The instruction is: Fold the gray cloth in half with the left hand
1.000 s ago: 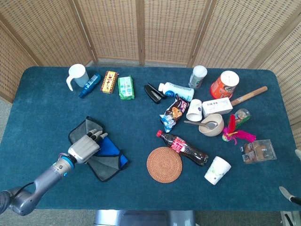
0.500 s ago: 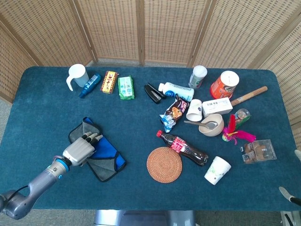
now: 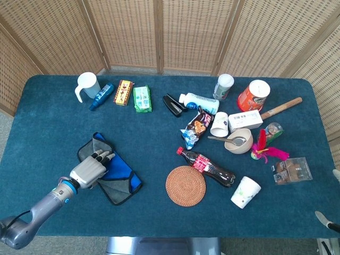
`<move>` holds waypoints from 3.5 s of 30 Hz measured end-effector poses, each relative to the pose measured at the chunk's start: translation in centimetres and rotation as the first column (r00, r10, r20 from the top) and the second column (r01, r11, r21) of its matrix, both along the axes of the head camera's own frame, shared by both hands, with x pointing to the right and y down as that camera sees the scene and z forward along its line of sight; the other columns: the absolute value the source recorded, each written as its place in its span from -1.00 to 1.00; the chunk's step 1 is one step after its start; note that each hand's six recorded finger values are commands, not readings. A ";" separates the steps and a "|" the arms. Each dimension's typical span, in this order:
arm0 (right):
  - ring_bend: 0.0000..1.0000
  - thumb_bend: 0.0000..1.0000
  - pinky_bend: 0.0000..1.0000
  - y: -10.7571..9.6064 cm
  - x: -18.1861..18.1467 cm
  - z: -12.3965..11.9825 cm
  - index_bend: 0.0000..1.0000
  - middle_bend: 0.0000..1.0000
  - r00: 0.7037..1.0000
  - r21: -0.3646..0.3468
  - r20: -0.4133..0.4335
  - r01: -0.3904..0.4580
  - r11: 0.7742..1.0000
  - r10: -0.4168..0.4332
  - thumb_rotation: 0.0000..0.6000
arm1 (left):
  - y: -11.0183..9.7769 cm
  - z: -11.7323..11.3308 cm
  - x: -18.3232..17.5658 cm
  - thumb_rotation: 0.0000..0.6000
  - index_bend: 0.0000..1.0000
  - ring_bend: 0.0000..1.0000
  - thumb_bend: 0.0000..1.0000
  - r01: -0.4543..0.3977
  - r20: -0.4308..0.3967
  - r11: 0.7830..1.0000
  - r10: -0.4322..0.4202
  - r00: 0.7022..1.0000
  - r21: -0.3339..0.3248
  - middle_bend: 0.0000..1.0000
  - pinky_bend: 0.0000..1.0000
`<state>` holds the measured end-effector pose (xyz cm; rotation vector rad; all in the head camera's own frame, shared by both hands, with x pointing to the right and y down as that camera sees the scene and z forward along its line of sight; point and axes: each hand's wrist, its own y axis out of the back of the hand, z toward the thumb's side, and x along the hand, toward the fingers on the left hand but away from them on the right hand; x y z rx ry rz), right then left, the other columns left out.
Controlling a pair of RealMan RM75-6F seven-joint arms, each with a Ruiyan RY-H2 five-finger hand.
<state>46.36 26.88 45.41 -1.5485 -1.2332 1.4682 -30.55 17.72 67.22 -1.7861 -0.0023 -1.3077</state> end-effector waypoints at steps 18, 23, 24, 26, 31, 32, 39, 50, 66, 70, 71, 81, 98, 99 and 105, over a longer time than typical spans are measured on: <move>-1.00 -1.00 -1.00 0.1 -0.1 0.0 -0.93 -1.00 1.000 -0.002 -0.002 0.005 1.000 -0.005 1.00 | 0.7 -0.5 -1.3 1.00 -0.22 -1.00 -0.19 0.014 0.010 1.000 -0.013 1.000 -0.017 -1.00 -0.78; -1.00 -1.00 -1.00 0.1 -0.2 0.1 -0.93 -1.00 1.000 -0.006 -0.002 0.007 1.000 -0.007 1.00 | 0.7 -0.9 -1.4 1.00 -0.42 -1.00 -0.18 0.029 -0.005 0.999 -0.029 1.000 -0.021 -1.00 -0.78; -1.00 -1.00 -1.00 0.1 -0.2 0.0 -0.93 -1.00 1.000 -0.006 -0.002 0.007 1.000 -0.007 1.00 | 0.8 -1.0 -1.4 1.00 -0.44 -1.00 -0.18 0.032 -0.013 0.999 -0.033 0.999 -0.024 -1.00 -0.79; -1.00 -1.00 -1.00 0.1 -0.2 0.0 -0.93 -1.00 1.000 -0.006 -0.002 0.008 1.000 -0.008 1.00 | 0.8 -1.2 -1.4 1.00 -0.46 -1.00 -0.18 0.034 -0.026 0.999 -0.035 0.999 -0.029 -1.00 -0.79; -1.00 -1.00 -1.00 0.1 -0.3 0.1 -0.93 -1.00 1.000 -0.009 -0.001 0.010 1.000 -0.010 1.00 | 0.9 -1.8 -1.5 1.00 -0.46 -1.00 -0.19 0.045 -0.051 0.998 -0.047 0.998 -0.045 -1.00 -0.79; -1.00 -1.00 -1.00 0.2 -0.3 0.1 -0.93 -1.00 1.000 -0.010 -0.002 0.010 1.000 -0.010 1.00 | 0.9 -1.9 -1.5 1.00 -0.46 -1.00 -0.19 0.048 -0.054 0.998 -0.050 0.997 -0.048 -1.00 -0.78; -1.00 -1.00 -1.00 0.2 -0.3 0.1 -0.93 -1.00 1.000 -0.012 0.001 0.010 1.000 -0.010 1.00 | 0.2 -2.9 -0.9 1.00 -0.47 -1.00 -0.18 0.063 -0.115 0.998 -0.066 0.991 -0.026 -1.00 -0.77; -1.00 -1.00 -1.00 0.2 -0.3 -0.1 -0.93 -1.00 1.000 -0.008 0.005 0.007 1.000 -0.007 1.00 | -2.7 -2.6 1.3 1.00 -0.51 -1.00 -0.18 0.080 -0.178 0.994 -0.066 0.982 0.071 -1.00 -0.77; -1.00 -1.00 -1.00 0.1 -0.3 0.1 -0.93 -1.00 1.000 -0.012 0.004 0.004 1.000 -0.004 1.00 | -3.0 0.9 7.8 1.00 -0.55 -1.00 -0.19 -0.030 -0.177 0.996 0.044 0.983 0.079 -1.00 -0.77; -1.00 -1.00 -1.00 0.1 -0.2 0.1 -0.93 -1.00 1.000 -0.014 0.003 0.006 1.000 -0.005 1.00 | -2.9 0.7 8.0 1.00 -0.56 -1.00 -0.19 -0.047 -0.176 0.996 0.060 0.983 0.076 -1.00 -0.77; -1.00 -1.00 -1.00 0.1 -0.3 0.2 -0.93 -1.00 1.000 -0.016 0.003 0.008 1.000 -0.008 1.00 | -2.9 0.6 8.1 1.00 -0.56 -1.00 -0.19 -0.053 -0.174 0.996 0.066 0.983 0.076 -1.00 -0.77; -1.00 -1.00 -1.00 0.1 -0.4 0.2 -0.93 -1.00 1.000 -0.015 0.002 0.008 1.000 -0.008 1.00 | -2.1 0.4 8.5 1.00 -0.62 -1.00 -0.25 -0.122 -0.154 0.986 0.138 0.978 0.110 -1.00 -0.76; -1.00 -1.00 -1.00 0.2 -0.5 0.2 -0.93 -1.00 1.000 -0.016 0.003 0.011 1.000 -0.011 1.00 | 0.1 -0.2 7.5 1.00 -0.64 -1.00 -0.28 -0.127 -0.177 0.991 0.133 0.975 0.046 -1.00 -0.73; -1.00 -1.00 -1.00 0.2 -0.5 0.2 -0.93 -1.00 1.000 -0.016 0.002 0.011 1.000 -0.011 1.00 | 0.3 -0.4 7.3 1.00 -0.64 -1.00 -0.28 -0.125 -0.182 0.991 0.130 0.975 0.039 -1.00 -0.73; -1.00 -1.00 -1.00 0.2 -0.5 0.2 -0.93 -1.00 1.000 -0.018 -0.001 0.013 1.000 -0.013 1.00 | 1.1 -1.5 6.2 1.00 -0.64 -1.00 -0.28 -0.118 -0.206 0.993 0.119 0.971 0.015 -1.00 -0.73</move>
